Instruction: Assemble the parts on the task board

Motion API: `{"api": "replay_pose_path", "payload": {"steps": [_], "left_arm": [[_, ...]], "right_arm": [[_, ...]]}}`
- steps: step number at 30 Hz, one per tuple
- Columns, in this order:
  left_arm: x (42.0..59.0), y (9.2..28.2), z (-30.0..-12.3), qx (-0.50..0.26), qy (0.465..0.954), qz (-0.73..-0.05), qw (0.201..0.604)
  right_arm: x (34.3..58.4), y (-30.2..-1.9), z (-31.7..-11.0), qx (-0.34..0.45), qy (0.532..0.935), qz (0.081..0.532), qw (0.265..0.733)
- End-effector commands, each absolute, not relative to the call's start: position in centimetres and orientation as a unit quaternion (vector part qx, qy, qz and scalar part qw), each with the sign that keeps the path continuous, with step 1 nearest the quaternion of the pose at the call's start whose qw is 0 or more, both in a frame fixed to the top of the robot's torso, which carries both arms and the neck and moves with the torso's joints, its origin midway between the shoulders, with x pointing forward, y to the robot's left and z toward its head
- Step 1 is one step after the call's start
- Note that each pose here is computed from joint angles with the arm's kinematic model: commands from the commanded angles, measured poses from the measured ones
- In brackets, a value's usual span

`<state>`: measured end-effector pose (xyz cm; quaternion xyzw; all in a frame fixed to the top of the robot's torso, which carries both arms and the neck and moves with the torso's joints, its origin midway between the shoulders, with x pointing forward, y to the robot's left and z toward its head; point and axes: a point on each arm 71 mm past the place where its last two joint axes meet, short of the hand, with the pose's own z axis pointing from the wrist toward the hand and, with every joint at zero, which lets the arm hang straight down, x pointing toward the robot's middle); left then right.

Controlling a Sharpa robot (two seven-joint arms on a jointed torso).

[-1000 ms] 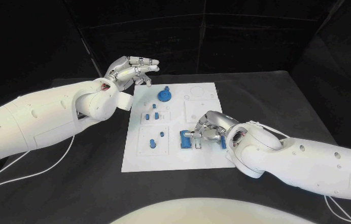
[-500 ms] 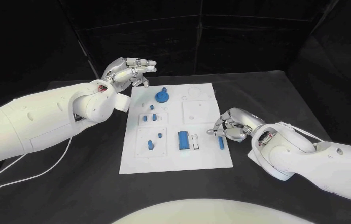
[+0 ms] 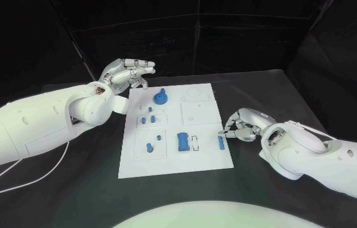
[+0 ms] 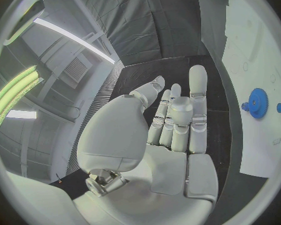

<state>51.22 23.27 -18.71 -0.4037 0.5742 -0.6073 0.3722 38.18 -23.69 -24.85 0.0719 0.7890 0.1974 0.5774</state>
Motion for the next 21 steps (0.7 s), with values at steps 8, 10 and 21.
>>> {"api": "replay_pose_path", "payload": {"steps": [8,10,21], "left_arm": [[51.2,23.3,-18.6,-0.401,0.573,-0.611,0.370],[51.2,23.3,-18.6,-0.401,0.573,-0.611,0.371],[51.2,23.4,-18.7,-0.402,0.574,-0.610,0.371]], "right_arm": [[38.5,-23.7,-25.8,0.024,0.817,0.140,0.559],[38.5,-23.5,-25.9,0.020,0.819,0.138,0.556],[38.2,-22.4,-26.8,0.001,0.835,0.139,0.533]]}}
